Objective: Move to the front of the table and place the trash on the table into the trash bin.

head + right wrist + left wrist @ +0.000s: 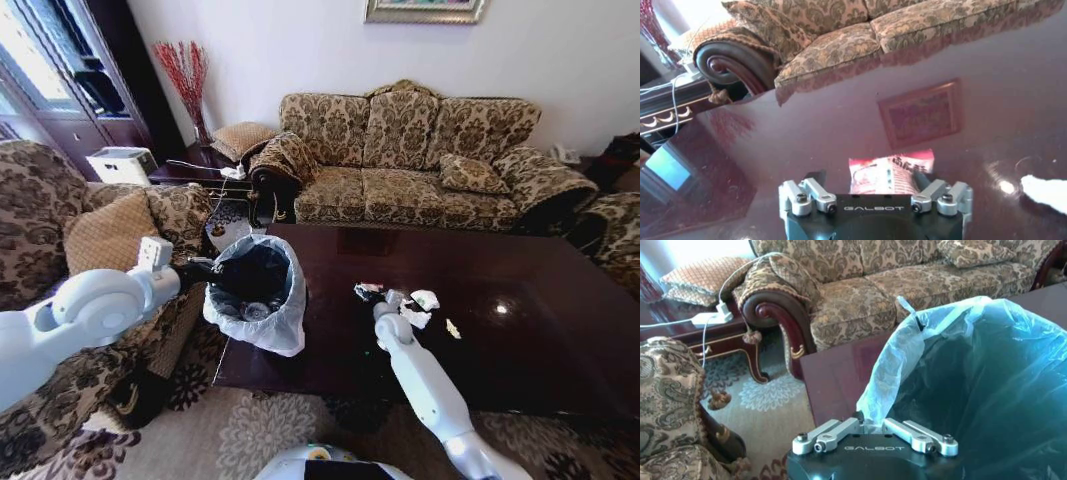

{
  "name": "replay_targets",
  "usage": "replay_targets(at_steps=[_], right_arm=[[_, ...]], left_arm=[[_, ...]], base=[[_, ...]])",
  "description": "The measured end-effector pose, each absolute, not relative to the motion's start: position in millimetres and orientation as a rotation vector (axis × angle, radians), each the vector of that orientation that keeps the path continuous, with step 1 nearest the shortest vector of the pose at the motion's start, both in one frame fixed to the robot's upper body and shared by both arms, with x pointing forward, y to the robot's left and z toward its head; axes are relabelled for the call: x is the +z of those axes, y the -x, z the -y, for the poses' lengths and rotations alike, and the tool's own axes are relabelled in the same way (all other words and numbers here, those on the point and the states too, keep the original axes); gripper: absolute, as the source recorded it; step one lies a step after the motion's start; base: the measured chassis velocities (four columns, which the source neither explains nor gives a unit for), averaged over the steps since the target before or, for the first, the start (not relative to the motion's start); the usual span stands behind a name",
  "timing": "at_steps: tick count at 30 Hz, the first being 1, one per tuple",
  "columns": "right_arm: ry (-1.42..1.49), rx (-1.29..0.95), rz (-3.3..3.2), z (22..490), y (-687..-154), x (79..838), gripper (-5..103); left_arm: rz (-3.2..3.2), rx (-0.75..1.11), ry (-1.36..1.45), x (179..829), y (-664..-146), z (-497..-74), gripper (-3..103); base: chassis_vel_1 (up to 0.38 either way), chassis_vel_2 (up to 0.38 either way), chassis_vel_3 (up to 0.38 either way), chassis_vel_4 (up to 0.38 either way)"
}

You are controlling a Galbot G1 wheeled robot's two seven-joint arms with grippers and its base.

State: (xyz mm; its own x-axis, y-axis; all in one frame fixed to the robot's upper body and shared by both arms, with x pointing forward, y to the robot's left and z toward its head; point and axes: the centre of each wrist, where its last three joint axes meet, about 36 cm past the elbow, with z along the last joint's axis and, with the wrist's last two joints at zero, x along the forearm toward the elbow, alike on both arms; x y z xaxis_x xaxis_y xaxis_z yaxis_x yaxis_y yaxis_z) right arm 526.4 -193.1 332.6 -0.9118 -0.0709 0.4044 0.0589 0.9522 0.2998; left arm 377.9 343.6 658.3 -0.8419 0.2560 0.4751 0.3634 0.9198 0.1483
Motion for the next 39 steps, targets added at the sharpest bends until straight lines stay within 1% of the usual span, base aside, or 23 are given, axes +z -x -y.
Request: replay_targets(at_steps=[2,4,5,6,8,9,11,12,15,16,18,19,23,26,27,28,29,30,33,34,37,38,39], right_arm=[[-0.009,-0.426,2.675,193.2,-525.0,328.4,74],[-0.010,-0.425,2.673,194.0,-524.2,327.3,74],[-0.010,-0.423,2.672,194.8,-523.5,326.8,62],[-0.011,-0.423,2.672,195.4,-522.8,326.6,62],[-0.011,-0.423,2.673,197.6,-520.7,326.7,51],[-0.011,-0.423,2.673,197.6,-520.7,326.7,51],[-0.015,-0.425,2.676,201.4,-517.7,326.2,41],[-0.015,-0.425,2.676,201.4,-517.7,326.2,41],[-0.020,-0.437,2.680,206.3,-510.0,326.3,28],[-0.020,-0.437,2.680,206.3,-510.0,326.3,28],[-0.023,-0.442,2.692,208.7,-504.3,326.8,22],[-0.023,-0.442,2.692,208.7,-504.3,326.8,22],[-0.075,-0.447,2.789,209.2,-489.0,339.2,13],[-0.281,-0.353,3.100,209.7,-473.5,368.2,11],[-0.281,-0.353,3.100,209.7,-473.5,368.2,11],[-0.413,-0.276,3.228,208.2,-467.5,388.1,11],[-0.413,-0.276,3.228,208.2,-467.5,388.1,11],[-0.513,-0.248,3.308,204.1,-463.0,406.7,11],[-0.988,-0.333,3.445,183.3,-439.1,484.8,11],[-0.988,-0.333,3.445,183.3,-439.1,484.8,11],[-1.488,-0.384,3.367,167.3,-419.9,525.4,11],[-1.488,-0.384,3.367,167.3,-419.9,525.4,11],[-1.582,-0.392,3.334,160.6,-417.8,530.5,11]], left_arm=[[2.623,-0.325,0.444,657.8,-378.6,-344.8,0],[2.623,-0.323,0.443,657.5,-378.7,-345.3,0],[2.624,-0.322,0.443,657.3,-378.7,-345.5,0],[2.625,-0.321,0.443,657.2,-378.7,-345.6,0],[2.627,-0.319,0.444,657.1,-378.5,-345.5,0],[2.627,-0.319,0.444,657.1,-378.5,-345.5,0],[2.629,-0.320,0.446,657.6,-378.3,-345.1,0],[2.629,-0.320,0.446,657.6,-378.3,-345.1,0],[2.631,-0.322,0.453,658.6,-377.2,-343.4,0],[2.631,-0.322,0.453,658.6,-377.2,-343.4,0],[2.632,-0.322,0.459,659.2,-376.0,-341.8,0],[2.632,-0.322,0.459,659.2,-376.0,-341.8,0],[2.629,-0.302,0.458,661.1,-375.4,-340.2,0],[2.617,-0.269,0.472,667.0,-375.6,-338.1,0],[2.617,-0.269,0.472,667.0,-375.6,-338.1,0],[2.611,-0.270,0.475,669.1,-376.2,-337.4,0],[2.611,-0.270,0.475,669.1,-376.2,-337.4,0],[2.606,-0.271,0.472,670.8,-377.1,-337.0,0],[2.586,-0.252,0.473,678.3,-379.1,-333.1,0],[2.586,-0.252,0.473,678.3,-379.1,-333.1,0],[2.553,-0.227,0.510,681.6,-374.4,-323.9,0],[2.553,-0.227,0.510,681.6,-374.4,-323.9,0],[2.546,-0.227,0.521,681.1,-372.1,-321.0,0]], base=[[0.000,0.000,0.000,0.000],[0.000,0.000,0.000,0.000],[0.000,0.000,0.000,0.000],[0.000,0.000,0.000,0.000],[0.000,0.000,0.000,0.000],[0.000,0.000,0.000,0.000],[0.000,0.000,0.000,0.000],[0.000,0.000,0.000,0.000],[0.000,0.000,0.000,0.000],[0.000,0.000,0.000,0.000],[0.000,0.000,0.000,0.000],[0.000,0.000,0.000,0.000],[0.000,0.000,0.000,0.000],[0.000,0.000,0.000,0.000],[0.000,0.000,0.000,0.000],[0.000,0.000,0.000,0.000],[0.000,0.000,0.000,0.000],[0.000,0.000,0.000,0.000],[0.000,0.000,0.000,0.000],[0.000,0.000,0.000,0.000],[0.000,0.000,0.000,0.000],[0.000,0.000,0.000,0.000],[0.000,0.000,0.000,0.000]])
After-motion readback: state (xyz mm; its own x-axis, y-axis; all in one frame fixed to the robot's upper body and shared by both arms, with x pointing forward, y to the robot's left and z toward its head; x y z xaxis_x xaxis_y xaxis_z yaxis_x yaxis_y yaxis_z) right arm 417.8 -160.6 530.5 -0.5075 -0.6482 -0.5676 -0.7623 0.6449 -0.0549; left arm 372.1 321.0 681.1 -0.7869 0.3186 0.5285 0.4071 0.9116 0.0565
